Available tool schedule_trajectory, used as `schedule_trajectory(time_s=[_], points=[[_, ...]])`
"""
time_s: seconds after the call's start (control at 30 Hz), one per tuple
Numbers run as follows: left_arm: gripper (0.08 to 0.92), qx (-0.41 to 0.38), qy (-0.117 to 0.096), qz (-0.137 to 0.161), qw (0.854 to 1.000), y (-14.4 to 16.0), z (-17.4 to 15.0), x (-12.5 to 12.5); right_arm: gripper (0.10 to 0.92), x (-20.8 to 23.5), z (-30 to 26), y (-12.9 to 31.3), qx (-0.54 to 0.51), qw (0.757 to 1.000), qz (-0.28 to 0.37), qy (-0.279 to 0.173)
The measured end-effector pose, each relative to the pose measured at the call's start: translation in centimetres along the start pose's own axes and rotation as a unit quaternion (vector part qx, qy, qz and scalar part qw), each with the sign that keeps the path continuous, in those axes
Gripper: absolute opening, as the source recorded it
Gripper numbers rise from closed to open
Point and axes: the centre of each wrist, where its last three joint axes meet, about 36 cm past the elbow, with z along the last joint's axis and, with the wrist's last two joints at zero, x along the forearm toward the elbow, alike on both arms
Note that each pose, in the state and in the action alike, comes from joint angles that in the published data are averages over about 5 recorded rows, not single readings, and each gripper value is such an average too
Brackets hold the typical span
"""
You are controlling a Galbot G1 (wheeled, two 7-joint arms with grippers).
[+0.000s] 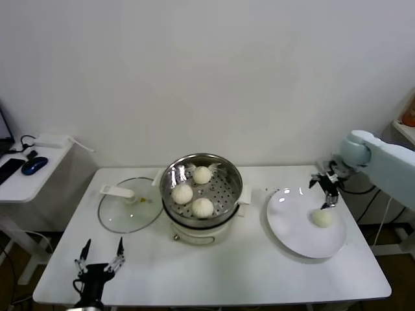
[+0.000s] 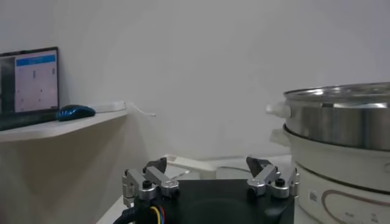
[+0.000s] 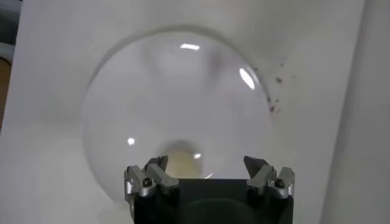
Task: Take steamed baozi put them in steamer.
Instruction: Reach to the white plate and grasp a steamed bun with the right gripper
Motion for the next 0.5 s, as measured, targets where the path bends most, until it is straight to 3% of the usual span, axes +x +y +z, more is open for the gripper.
schedule_trajectory(time_s=[0.5], points=[[0.823,-0.005,0.008,0.0,1.0,0.2,0.3,0.3,0.823,-5.7,2.7,1.4,-0.018,0.999,-0.017,0.02]])
